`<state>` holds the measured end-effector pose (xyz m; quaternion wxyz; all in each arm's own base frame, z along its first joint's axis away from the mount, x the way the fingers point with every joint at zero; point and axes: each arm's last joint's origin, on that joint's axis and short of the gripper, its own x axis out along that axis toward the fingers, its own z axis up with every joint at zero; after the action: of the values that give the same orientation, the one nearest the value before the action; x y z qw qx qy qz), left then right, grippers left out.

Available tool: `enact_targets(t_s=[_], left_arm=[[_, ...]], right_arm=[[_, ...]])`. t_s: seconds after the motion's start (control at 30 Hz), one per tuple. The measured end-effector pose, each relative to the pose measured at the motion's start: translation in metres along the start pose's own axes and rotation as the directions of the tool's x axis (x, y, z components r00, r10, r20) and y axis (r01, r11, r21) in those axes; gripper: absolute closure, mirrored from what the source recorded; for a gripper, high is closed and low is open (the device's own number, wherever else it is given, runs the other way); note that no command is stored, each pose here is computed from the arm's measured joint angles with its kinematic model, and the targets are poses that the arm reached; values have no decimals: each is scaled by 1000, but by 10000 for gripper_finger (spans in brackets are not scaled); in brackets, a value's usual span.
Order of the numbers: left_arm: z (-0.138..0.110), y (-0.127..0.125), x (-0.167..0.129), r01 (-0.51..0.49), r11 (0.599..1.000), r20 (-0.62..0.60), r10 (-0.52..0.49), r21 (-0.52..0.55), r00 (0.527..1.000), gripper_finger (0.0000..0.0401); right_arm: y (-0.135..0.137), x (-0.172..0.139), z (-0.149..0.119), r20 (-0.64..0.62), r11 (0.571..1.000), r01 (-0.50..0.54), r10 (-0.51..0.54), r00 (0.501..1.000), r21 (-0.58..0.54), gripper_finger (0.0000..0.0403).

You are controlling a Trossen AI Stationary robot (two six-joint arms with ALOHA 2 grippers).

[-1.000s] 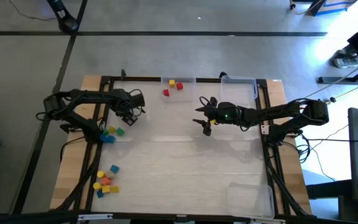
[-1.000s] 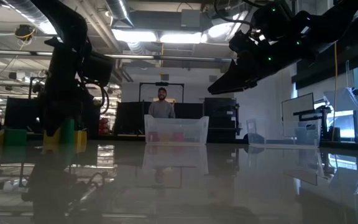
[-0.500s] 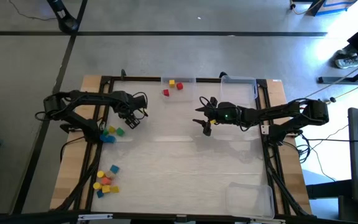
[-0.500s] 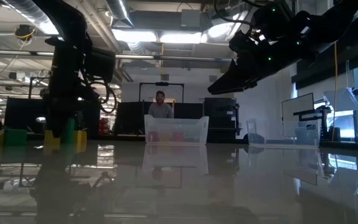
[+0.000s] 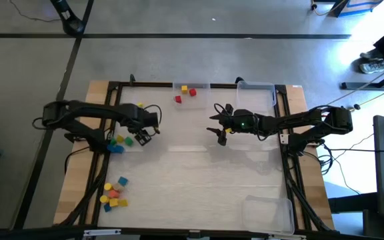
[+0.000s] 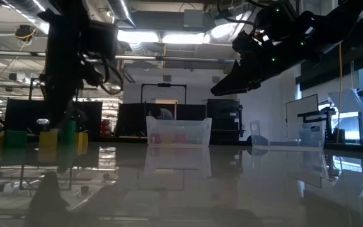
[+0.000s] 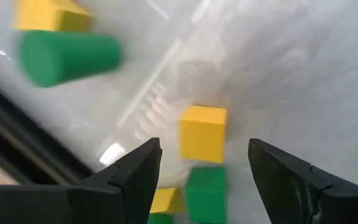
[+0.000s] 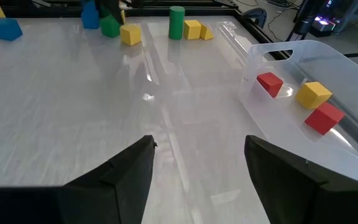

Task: Sort blocks by size
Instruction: Put the square yellow block into the top left transparent bin

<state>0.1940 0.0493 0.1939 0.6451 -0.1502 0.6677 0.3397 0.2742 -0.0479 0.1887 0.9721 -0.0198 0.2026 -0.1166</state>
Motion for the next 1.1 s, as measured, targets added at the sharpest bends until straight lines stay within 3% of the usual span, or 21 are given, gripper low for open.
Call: enact_targets(t_s=[0.17, 0.33, 0.8, 0.93, 1.1], left_arm=[[-5, 10, -5, 9, 998, 34, -7, -68, 999, 171], [-10, 14, 11, 29, 999, -11, -30, -32, 999, 171], [-15, 15, 56, 181, 981, 31, -179, -67, 983, 172], [-14, 16, 58, 201, 977, 36, -199, -76, 979, 202], [-13, 15, 58, 215, 976, 50, -212, -42, 976, 276]], right_arm=[[0, 0, 0, 0, 1000, 0, 0, 1000, 0, 152], [0, 0, 0, 0, 1000, 0, 0, 1000, 0, 152], [0, 0, 0, -1, 1000, 0, 0, 1000, -1, 152], [0, 0, 0, 0, 1000, 0, 0, 1000, -1, 152], [0, 0, 0, 1, 1000, 0, 0, 1000, -11, 152]])
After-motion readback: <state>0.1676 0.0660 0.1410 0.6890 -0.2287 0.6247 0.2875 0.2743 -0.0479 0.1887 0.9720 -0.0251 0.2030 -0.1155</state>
